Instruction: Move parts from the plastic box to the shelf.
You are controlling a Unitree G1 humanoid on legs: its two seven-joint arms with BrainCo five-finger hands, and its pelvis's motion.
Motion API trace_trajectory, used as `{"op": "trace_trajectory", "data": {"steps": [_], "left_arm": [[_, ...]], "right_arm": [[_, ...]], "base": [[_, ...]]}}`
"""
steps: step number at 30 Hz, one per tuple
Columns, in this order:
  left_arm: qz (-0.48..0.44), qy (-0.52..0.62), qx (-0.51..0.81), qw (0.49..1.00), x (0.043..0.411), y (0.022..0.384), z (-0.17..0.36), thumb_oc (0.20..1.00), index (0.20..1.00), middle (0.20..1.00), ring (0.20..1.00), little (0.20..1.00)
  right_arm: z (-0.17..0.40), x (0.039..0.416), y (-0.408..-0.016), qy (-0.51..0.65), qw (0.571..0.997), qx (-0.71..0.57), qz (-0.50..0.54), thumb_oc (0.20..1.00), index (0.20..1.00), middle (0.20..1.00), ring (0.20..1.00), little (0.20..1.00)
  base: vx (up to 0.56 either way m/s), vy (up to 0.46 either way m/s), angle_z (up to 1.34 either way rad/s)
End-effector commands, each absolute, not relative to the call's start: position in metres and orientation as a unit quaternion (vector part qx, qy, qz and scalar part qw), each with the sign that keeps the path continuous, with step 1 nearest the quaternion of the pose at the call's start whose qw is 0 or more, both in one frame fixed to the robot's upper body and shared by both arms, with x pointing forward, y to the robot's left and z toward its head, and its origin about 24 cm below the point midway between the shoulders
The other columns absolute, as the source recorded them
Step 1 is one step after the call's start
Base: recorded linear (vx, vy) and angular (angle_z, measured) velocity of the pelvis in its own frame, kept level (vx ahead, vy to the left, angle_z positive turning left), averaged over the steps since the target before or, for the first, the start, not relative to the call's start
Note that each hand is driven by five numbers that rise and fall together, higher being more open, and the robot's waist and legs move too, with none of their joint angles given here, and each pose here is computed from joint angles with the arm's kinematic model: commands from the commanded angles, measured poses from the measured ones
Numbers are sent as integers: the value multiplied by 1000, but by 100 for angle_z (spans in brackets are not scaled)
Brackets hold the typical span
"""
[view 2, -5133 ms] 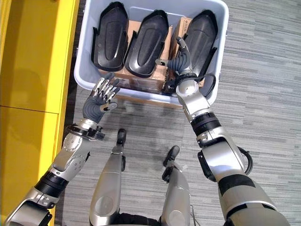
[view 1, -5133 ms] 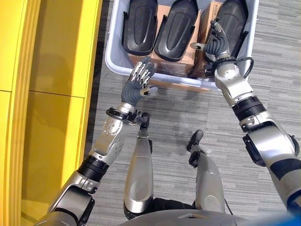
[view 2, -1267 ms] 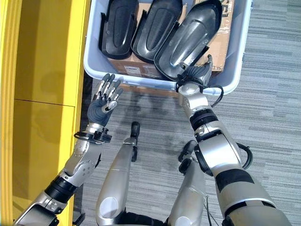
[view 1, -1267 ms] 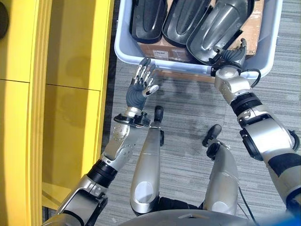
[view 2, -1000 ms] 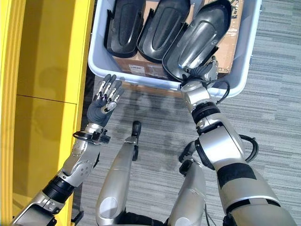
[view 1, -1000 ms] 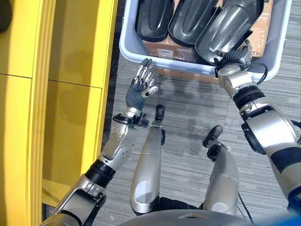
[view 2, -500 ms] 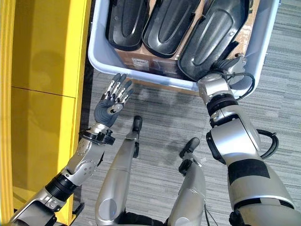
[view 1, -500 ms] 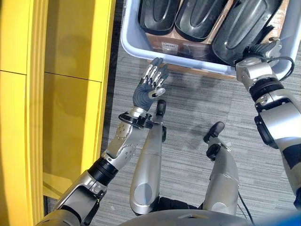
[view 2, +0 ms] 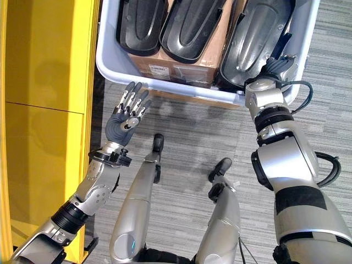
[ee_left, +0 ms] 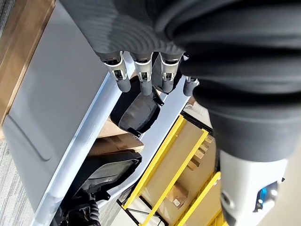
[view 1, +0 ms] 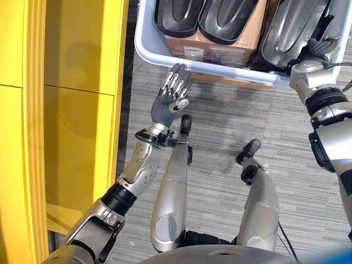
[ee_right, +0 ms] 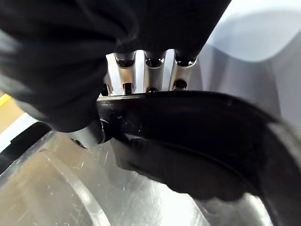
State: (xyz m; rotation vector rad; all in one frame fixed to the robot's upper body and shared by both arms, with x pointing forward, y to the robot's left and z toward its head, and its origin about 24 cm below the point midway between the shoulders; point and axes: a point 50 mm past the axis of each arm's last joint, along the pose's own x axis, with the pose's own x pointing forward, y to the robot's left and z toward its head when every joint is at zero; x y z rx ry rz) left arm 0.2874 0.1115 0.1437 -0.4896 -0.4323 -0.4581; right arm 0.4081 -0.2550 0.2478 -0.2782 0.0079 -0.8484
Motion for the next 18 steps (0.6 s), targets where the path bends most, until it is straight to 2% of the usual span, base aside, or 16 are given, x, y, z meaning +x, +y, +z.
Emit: {"op": "trace_trajectory", "data": {"steps": [1,5,12,18], "left_arm": [[-250,-254,-252,900,280,104,159,1000,1000,1000,1000,1000],[-251,-257,-244,901,280,108,157,1000,1000,1000,1000,1000],[-237,-263,-230,906,278,112,154,1000,1000,1000,1000,1000],[-220,-264,-209,915,274,119,151,1000,1000,1000,1000,1000]], "right_arm": [[190,413,-238,77,938,-99,-322,200,200,200,200,200],[192,410,-238,17,936,-37,-348,200,200,200,200,200],[203,400,-242,-97,912,-28,-397,200,200,200,200,200],[237,388,-246,-220,904,11,-366,200,200,200,200,200]], "base": [[-15,-15,-3],[-26,-71,-1],[-17,-116,-9],[-34,-139,-20]]}}
